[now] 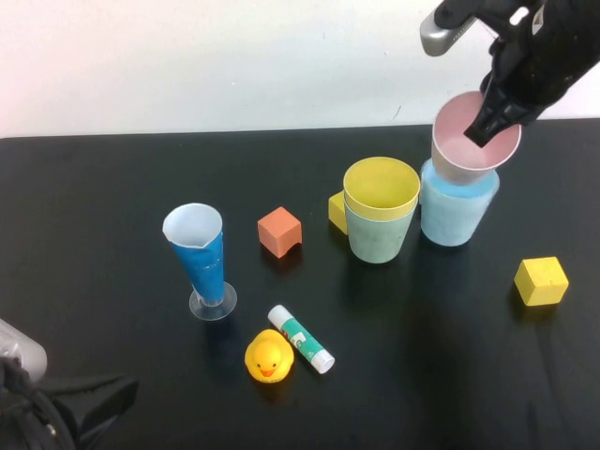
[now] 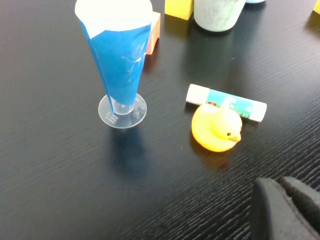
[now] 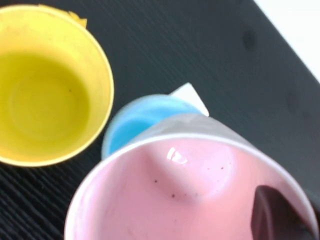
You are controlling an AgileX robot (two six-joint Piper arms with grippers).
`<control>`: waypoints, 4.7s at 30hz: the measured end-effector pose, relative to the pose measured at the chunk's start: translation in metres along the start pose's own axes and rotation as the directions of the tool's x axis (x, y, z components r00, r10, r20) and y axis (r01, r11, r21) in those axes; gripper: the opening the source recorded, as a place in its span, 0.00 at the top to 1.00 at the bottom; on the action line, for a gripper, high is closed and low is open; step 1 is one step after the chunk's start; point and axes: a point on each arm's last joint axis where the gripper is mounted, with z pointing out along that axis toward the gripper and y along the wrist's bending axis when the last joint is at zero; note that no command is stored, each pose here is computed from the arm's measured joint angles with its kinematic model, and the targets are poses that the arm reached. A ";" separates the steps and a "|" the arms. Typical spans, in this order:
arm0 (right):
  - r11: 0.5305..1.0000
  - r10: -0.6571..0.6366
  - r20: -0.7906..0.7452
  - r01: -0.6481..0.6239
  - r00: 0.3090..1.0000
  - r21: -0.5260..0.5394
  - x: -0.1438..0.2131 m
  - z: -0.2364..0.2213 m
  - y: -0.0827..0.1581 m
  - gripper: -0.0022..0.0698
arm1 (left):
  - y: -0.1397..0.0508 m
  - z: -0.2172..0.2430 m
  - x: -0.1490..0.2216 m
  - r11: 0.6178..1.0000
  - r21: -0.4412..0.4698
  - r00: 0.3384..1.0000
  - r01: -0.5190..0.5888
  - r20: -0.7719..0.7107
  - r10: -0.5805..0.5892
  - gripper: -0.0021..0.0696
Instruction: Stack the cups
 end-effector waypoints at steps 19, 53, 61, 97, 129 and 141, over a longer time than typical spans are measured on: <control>0.995 0.060 -0.074 -0.065 0.995 -0.074 0.006 0.047 0.000 0.45 | 0.000 0.000 0.000 1.000 0.000 1.000 0.002 -0.002 -0.002 0.97; 0.973 -0.021 0.166 0.058 0.986 -0.222 -0.019 -0.048 -0.008 0.86 | 0.001 0.000 0.002 1.000 -0.009 1.000 -0.013 -0.017 0.013 0.97; 0.936 -0.106 0.150 0.149 0.983 -0.318 -0.038 -0.010 0.030 0.86 | 0.002 0.000 0.002 0.999 -0.017 0.999 -0.027 -0.017 0.027 0.97; 0.960 0.052 0.127 -0.014 0.991 -0.281 -0.047 0.029 0.029 0.64 | 0.003 -0.002 0.007 0.999 -0.034 0.998 -0.025 -0.061 0.023 0.97; 0.979 -0.144 0.718 0.203 0.680 0.004 0.137 -0.151 0.106 0.88 | 0.011 -0.025 0.043 0.998 -0.047 0.970 0.037 0.242 -0.025 0.97; 0.985 -0.125 0.770 0.172 0.626 0.020 0.185 -0.164 0.128 0.88 | 0.011 -0.025 0.043 0.998 -0.048 0.970 0.036 0.242 -0.023 0.97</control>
